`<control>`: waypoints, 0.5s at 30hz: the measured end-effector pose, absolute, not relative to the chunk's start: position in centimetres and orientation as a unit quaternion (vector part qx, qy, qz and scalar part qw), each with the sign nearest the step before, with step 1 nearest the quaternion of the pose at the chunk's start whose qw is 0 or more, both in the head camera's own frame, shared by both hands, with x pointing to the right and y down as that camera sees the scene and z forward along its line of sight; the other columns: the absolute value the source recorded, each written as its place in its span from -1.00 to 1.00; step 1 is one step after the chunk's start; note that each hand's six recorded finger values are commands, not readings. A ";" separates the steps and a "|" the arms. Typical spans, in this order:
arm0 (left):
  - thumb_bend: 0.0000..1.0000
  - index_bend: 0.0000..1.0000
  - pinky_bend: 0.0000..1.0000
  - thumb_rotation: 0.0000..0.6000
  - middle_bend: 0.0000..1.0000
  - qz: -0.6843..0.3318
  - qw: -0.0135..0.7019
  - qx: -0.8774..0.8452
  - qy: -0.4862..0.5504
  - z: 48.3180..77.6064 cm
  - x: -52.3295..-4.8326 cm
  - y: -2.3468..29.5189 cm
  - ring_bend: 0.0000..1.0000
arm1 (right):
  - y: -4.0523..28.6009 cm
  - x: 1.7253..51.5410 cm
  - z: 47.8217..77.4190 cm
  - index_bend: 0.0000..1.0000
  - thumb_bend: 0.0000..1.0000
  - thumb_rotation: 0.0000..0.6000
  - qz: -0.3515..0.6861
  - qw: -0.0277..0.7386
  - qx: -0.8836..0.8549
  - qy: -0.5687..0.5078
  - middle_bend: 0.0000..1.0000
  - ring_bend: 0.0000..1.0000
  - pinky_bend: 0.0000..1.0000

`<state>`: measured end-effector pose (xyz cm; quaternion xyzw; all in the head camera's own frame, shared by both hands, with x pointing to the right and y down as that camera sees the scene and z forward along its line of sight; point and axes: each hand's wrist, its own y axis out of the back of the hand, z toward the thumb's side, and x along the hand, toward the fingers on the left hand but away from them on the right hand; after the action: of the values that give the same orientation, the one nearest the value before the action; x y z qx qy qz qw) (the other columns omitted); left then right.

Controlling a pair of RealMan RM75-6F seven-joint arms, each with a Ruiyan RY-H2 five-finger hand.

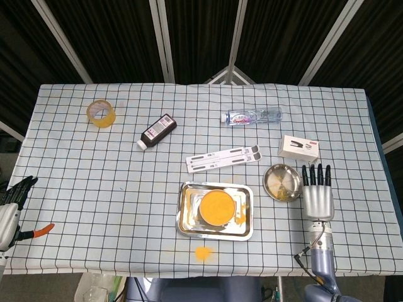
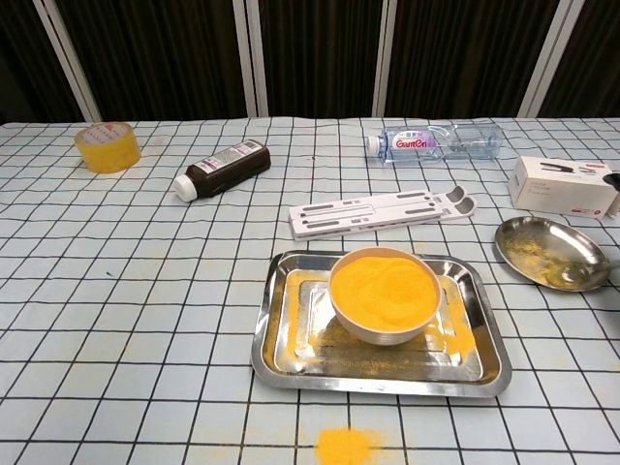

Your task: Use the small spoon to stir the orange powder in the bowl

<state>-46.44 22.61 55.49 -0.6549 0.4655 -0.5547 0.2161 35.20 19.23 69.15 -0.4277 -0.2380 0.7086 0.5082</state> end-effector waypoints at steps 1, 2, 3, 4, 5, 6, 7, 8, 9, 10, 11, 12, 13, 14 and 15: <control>-1.00 -1.00 -1.00 1.00 -1.00 -0.554 0.216 -0.655 0.466 55.5 -46.4 22.6 -1.00 | 19.1 35.3 69.1 -1.00 0.08 1.00 0.710 0.507 -0.426 -0.239 -0.78 -1.00 -1.00; -1.00 -1.00 -1.00 1.00 -1.00 -0.554 0.217 -0.655 0.466 55.5 -46.4 22.6 -1.00 | 19.0 35.4 69.0 -1.00 0.08 1.00 0.711 0.506 -0.425 -0.240 -0.78 -1.00 -1.00; -1.00 -1.00 -1.00 1.00 -1.00 -0.554 0.217 -0.654 0.466 55.5 -46.4 22.6 -1.00 | 18.9 35.4 69.0 -1.00 0.08 1.00 0.712 0.505 -0.424 -0.242 -0.78 -1.00 -1.00; -1.00 -1.00 -1.00 1.00 -1.00 -0.555 0.217 -0.654 0.466 55.4 -46.4 22.6 -1.00 | 18.8 35.4 69.0 -1.00 0.08 1.00 0.713 0.504 -0.423 -0.242 -0.78 -1.00 -1.00; -1.00 -1.00 -1.00 1.00 -1.00 -0.555 0.217 -0.654 0.467 55.4 -46.4 22.6 -1.00 | 18.6 35.4 69.0 -1.00 0.08 1.00 0.713 0.505 -0.422 -0.242 -0.78 -1.00 -1.00; -1.00 -1.00 -1.00 1.00 -1.00 -0.555 0.216 -0.654 0.467 55.4 -46.5 22.6 -1.00 | 18.4 35.4 68.9 -1.00 0.08 1.00 0.714 0.505 -0.420 -0.242 -0.78 -1.00 -1.00; -1.00 -1.00 -1.00 1.00 -1.00 -0.555 0.216 -0.654 0.467 55.4 -46.5 22.6 -1.00 | 18.3 35.3 68.9 -1.00 0.08 1.00 0.715 0.506 -0.418 -0.242 -0.78 -1.00 -1.00; -1.00 -1.00 -1.00 1.00 -1.00 -0.555 0.216 -0.653 0.467 55.5 -46.5 22.6 -1.00 | 18.1 35.3 68.9 -1.00 0.08 1.00 0.716 0.506 -0.416 -0.242 -0.78 -1.00 -1.00; -1.00 -1.00 -1.00 1.00 -1.00 -0.555 0.215 -0.653 0.467 55.5 -46.5 22.6 -1.00 | 17.7 35.2 68.9 -1.00 0.08 1.00 0.716 0.507 -0.414 -0.243 -0.78 -1.00 -1.00; -1.00 -1.00 -1.00 1.00 -1.00 -0.555 0.215 -0.653 0.467 55.5 -46.5 22.6 -1.00 | 17.5 35.1 68.8 -1.00 0.08 1.00 0.716 0.507 -0.414 -0.245 -0.78 -1.00 -1.00; -1.00 -1.00 -1.00 1.00 -1.00 -0.555 0.215 -0.654 0.467 55.5 -46.5 22.6 -1.00 | 17.4 35.0 68.7 -1.00 0.08 1.00 0.715 0.507 -0.414 -0.245 -0.78 -1.00 -1.00; -1.00 -1.00 -1.00 1.00 -1.00 -0.555 0.215 -0.654 0.467 55.5 -46.5 22.6 -1.00 | 17.3 34.8 68.6 -1.00 0.08 1.00 0.713 0.509 -0.415 -0.246 -0.78 -1.00 -1.00; -1.00 -1.00 -1.00 1.00 -1.00 -0.555 0.214 -0.654 0.466 55.5 -46.5 22.6 -1.00 | 17.3 34.8 68.4 -1.00 0.08 1.00 0.711 0.511 -0.415 -0.246 -0.78 -1.00 -1.00; -1.00 -1.00 -1.00 1.00 -1.00 -0.555 0.214 -0.655 0.466 55.5 -46.5 22.6 -1.00 | 17.2 34.7 68.2 -1.00 0.08 1.00 0.709 0.513 -0.416 -0.246 -0.78 -1.00 -1.00; -1.00 -1.00 -1.00 1.00 -1.00 -0.555 0.215 -0.655 0.465 55.5 -46.5 22.6 -1.00 | 17.2 34.6 67.9 -1.00 0.08 1.00 0.705 0.516 -0.419 -0.247 -0.78 -1.00 -1.00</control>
<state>-46.50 22.60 55.48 -0.6554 0.4651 -0.5550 0.2147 34.62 17.15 67.94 -0.4188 -0.2467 0.7054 0.5158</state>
